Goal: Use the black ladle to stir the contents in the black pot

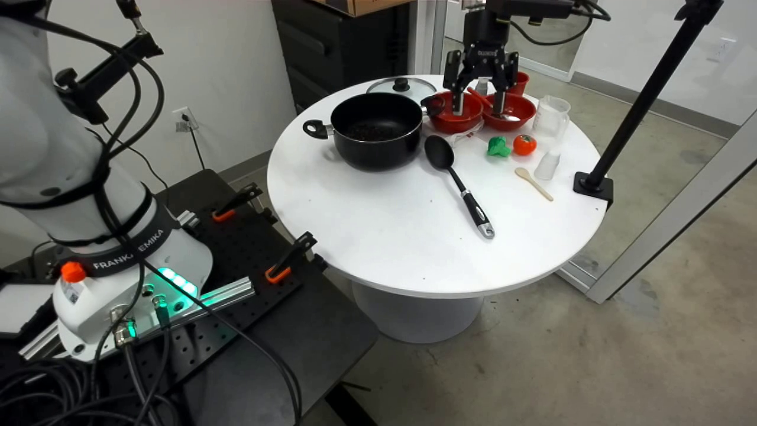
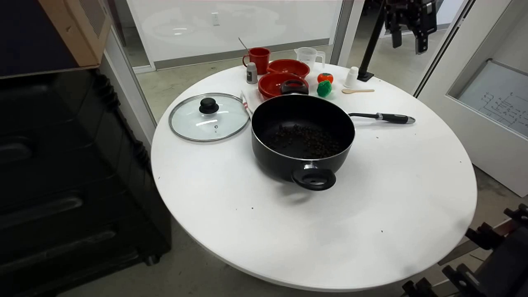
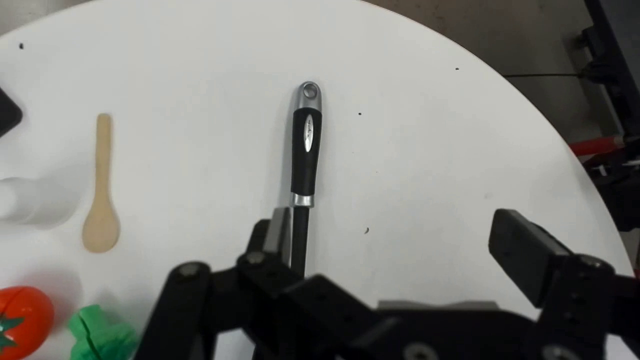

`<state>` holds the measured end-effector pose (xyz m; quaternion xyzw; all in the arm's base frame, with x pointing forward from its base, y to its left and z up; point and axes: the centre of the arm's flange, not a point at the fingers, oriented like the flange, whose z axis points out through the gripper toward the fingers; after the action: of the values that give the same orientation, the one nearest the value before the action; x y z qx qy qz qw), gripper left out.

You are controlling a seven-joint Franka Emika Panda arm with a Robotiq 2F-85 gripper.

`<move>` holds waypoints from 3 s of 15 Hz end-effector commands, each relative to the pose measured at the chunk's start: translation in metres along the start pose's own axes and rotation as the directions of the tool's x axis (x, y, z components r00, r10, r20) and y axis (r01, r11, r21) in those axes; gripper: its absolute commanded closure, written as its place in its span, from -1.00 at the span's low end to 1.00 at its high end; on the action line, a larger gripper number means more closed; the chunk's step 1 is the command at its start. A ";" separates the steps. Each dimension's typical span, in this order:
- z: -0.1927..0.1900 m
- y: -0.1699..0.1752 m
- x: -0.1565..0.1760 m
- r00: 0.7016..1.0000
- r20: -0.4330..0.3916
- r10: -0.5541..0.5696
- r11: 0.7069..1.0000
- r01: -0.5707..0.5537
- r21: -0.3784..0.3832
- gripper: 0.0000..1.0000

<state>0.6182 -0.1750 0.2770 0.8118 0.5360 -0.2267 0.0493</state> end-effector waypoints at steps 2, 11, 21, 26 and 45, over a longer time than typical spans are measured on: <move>0.004 0.001 0.000 1.000 0.000 0.002 1.000 -0.002 0.005 -1.00; 0.018 -0.002 0.039 1.000 0.027 -0.006 0.995 0.009 -0.095 -1.00; 0.083 0.060 0.031 0.995 0.097 0.015 0.992 -0.002 -0.126 -1.00; 0.100 0.075 0.028 0.988 0.156 -0.014 0.990 0.036 -0.137 -1.00; 0.140 0.033 -0.002 0.999 -0.038 -0.003 1.000 0.004 0.006 -1.00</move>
<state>0.6251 -0.2358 0.1403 0.8105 0.5351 -0.2317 0.0559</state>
